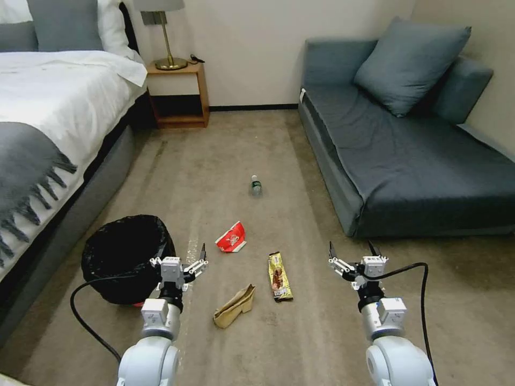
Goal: Pick up the trash bin, then pick up the garbage on the floor and place it into the trash bin.
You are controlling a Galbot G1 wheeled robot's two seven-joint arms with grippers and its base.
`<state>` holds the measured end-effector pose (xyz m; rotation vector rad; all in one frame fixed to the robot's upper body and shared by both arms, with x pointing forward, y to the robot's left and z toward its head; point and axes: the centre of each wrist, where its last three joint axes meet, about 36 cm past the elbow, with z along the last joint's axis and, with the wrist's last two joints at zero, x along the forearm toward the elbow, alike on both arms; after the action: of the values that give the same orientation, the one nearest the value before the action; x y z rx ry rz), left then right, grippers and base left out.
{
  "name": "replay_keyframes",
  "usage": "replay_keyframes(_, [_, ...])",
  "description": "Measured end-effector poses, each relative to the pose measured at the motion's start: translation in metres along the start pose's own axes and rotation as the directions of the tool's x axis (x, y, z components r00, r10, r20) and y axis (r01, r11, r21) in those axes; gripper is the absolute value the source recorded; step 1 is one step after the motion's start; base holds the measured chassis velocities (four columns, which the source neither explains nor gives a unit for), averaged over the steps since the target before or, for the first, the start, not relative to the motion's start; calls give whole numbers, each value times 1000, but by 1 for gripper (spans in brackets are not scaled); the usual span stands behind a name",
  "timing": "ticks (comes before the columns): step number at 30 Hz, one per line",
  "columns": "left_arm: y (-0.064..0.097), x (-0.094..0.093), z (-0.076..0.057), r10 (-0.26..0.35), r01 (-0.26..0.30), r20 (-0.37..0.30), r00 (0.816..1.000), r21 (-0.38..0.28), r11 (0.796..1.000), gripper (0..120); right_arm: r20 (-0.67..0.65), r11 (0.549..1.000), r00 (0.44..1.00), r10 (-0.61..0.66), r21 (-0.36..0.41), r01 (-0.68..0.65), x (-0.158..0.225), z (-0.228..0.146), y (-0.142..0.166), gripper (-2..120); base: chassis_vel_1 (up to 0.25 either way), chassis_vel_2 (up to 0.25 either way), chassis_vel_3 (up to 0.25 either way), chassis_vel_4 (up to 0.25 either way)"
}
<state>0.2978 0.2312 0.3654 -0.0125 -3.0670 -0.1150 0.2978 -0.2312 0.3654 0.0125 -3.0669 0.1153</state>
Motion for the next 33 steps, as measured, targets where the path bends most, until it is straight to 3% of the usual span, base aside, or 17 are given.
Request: replay_keyframes(33, [0, 0, 0, 0, 0, 0, 1000, 0, 1000, 100, 0, 1000, 1000, 0, 0, 0, 0, 0, 0, 100, 0, 0, 0, 0])
